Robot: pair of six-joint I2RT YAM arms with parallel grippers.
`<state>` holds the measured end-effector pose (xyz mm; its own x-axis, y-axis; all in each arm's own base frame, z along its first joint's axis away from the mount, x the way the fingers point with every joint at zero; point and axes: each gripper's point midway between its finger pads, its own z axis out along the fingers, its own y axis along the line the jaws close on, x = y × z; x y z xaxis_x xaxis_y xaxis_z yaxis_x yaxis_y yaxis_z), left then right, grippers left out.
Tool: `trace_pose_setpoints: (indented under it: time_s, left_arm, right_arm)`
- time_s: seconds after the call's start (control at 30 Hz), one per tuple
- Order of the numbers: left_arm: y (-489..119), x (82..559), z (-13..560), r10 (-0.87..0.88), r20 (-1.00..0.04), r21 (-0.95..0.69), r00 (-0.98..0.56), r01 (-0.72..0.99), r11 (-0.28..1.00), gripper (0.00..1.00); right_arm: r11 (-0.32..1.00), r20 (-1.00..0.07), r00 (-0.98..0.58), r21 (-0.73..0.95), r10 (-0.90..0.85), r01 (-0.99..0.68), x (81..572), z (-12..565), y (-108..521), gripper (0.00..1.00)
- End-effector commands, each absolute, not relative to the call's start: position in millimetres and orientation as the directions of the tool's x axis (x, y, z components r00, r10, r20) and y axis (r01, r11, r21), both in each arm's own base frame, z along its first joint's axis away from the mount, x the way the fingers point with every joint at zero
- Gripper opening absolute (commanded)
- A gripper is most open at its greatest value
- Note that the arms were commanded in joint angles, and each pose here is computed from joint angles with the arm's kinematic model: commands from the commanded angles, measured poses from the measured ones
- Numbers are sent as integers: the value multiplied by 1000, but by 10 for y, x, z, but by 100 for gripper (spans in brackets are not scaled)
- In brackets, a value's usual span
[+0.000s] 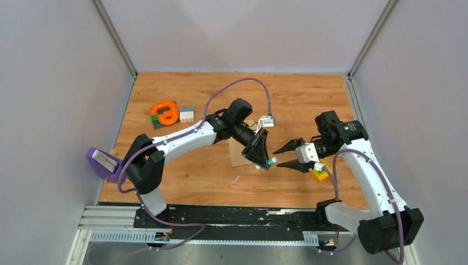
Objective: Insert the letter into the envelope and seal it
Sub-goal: Unscrew the solid glue.
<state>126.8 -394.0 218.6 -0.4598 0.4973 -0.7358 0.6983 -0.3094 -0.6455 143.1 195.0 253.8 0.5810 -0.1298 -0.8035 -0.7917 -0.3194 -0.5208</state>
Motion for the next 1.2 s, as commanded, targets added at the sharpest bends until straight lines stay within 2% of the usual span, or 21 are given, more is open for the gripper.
trace_pose_setpoints:
  time_s: [0.0, 0.13, 0.5, 0.9, 1.03, 1.17]
  left_arm:
    - [-3973, 1268, 2291, 477, -768, -612, -427, 709, -350, 0]
    - [-3970, 1264, 2304, 476, -770, -610, -425, 708, -354, 0]
    - [-3948, 1230, 2362, 473, -774, -610, -421, 698, -376, 0]
    - [-3952, 1281, 2397, 463, -797, -568, -388, 742, -356, 0]
    - [-3962, 1378, 2379, 456, -824, -503, -337, 806, -313, 0]
    - [-3965, 1501, 2342, 460, -835, -447, -302, 860, -246, 0]
  right_arm:
    - [-359, -749, 657, -591, -91, -723, 1410, 2578, 1991, 40]
    - [-372, -753, 649, -576, -104, -728, 1399, 2519, 1981, 36]
    - [-387, -759, 639, -556, -125, -736, 1408, 2440, 1966, 34]
    - [-397, -787, 601, -511, -141, -762, 1387, 2395, 1974, 8]
    - [-388, -836, 525, -435, -161, -813, 1352, 2390, 1993, 8]
    - [-354, -908, 382, -304, -175, -885, 1324, 2474, 2042, 12]
